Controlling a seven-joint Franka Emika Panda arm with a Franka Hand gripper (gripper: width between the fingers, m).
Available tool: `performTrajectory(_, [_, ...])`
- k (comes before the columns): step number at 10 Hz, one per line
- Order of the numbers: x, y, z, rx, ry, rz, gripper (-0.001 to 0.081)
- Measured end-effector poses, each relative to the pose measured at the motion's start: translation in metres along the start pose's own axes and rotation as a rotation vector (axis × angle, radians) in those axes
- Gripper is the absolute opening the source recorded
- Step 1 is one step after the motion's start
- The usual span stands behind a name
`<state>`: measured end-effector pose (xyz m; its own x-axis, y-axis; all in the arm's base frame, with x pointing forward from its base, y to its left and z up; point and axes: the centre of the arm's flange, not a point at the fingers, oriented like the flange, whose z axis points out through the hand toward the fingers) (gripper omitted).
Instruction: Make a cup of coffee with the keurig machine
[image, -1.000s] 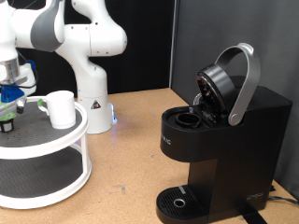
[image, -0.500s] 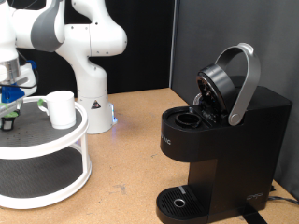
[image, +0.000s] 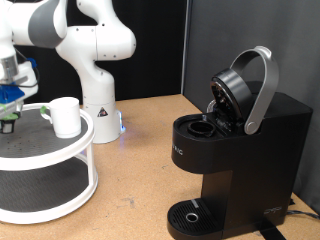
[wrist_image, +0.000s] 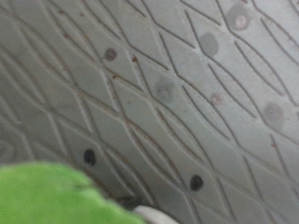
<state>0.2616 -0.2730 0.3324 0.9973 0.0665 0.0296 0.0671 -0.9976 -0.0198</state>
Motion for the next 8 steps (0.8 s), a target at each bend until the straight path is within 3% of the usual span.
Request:
performTrajectory(5, [-0.003, 0.011, -0.047, 0.024, -0.016, 0.0, 0.0454])
performTrajectory(8, [-0.003, 0.011, -0.049, 0.032, -0.024, -0.036, 0.0454])
